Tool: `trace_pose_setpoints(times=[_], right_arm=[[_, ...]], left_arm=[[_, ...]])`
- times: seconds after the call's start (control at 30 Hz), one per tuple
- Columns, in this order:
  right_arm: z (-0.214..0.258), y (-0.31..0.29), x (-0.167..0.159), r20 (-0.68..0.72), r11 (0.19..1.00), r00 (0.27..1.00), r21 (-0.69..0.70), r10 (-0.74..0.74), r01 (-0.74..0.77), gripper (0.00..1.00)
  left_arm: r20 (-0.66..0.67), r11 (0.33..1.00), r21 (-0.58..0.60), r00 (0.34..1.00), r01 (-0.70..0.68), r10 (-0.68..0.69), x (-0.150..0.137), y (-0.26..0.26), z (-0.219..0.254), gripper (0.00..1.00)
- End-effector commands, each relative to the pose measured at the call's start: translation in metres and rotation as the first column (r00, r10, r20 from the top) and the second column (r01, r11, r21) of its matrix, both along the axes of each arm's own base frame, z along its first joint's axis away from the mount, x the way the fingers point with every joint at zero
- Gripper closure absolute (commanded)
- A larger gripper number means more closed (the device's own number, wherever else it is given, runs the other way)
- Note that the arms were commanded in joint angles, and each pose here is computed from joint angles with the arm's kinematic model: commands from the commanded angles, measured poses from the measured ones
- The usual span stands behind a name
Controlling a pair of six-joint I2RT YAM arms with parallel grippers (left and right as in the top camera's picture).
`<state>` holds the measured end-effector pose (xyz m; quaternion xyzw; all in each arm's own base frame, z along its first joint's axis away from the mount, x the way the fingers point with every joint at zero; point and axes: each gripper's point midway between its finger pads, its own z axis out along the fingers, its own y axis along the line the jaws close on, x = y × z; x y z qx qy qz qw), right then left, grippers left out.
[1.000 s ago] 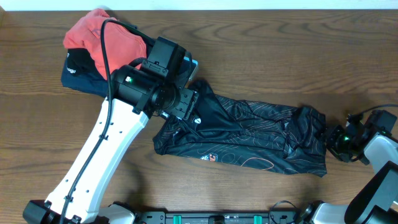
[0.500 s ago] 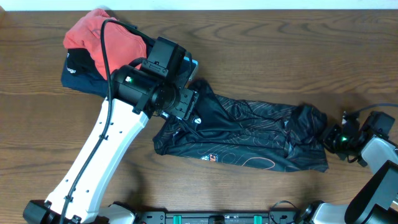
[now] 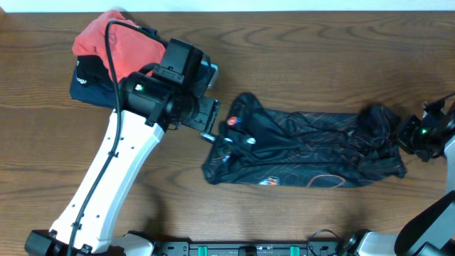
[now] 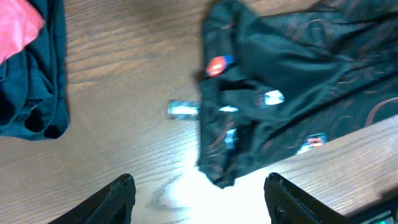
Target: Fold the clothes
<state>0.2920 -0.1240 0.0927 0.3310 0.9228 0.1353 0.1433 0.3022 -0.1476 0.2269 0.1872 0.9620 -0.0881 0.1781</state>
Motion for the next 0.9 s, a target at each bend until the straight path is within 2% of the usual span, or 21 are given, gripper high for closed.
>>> trace_pose_setpoints(times=[0.0,0.13,0.47,0.6,0.67,0.7,0.77,0.87], right_arm=[[0.000,0.010,-0.008,-0.088,0.995,0.994,-0.063,0.069,-0.075,0.99],[-0.009,0.041,-0.015,-0.181,0.981,0.971,-0.083,0.158,-0.176,0.99],[-0.011,0.126,-0.005,-0.242,0.884,0.888,-0.170,0.391,-0.436,0.99],[-0.010,0.158,-0.002,-0.224,0.854,0.864,-0.173,0.451,-0.490,0.88],[-0.010,0.170,-0.002,-0.216,0.841,0.853,-0.176,0.475,-0.512,0.67],[-0.010,0.172,-0.001,-0.218,0.832,0.849,-0.190,0.482,-0.521,0.53],[-0.010,0.165,0.001,-0.230,0.837,0.864,-0.231,0.448,-0.496,0.51],[-0.010,0.145,0.003,-0.234,0.864,0.894,-0.253,0.381,-0.435,0.60]], left_arm=[[0.033,1.000,-0.002,0.999,-0.025,0.025,0.007,0.007,0.009,0.32],[0.037,1.000,-0.004,0.999,-0.029,0.029,0.008,0.007,0.010,0.32],[0.036,1.000,-0.004,0.999,-0.029,0.029,0.008,0.007,0.010,0.32],[0.036,1.000,-0.004,0.999,-0.029,0.029,0.008,0.007,0.010,0.32],[0.036,1.000,-0.004,0.999,-0.029,0.029,0.008,0.007,0.009,0.32],[0.036,1.000,-0.004,0.999,-0.029,0.029,0.008,0.007,0.009,0.32],[0.035,1.000,-0.004,0.999,-0.029,0.029,0.008,0.008,0.009,0.32],[0.035,1.000,-0.004,0.999,-0.029,0.029,0.008,0.008,0.009,0.32]])
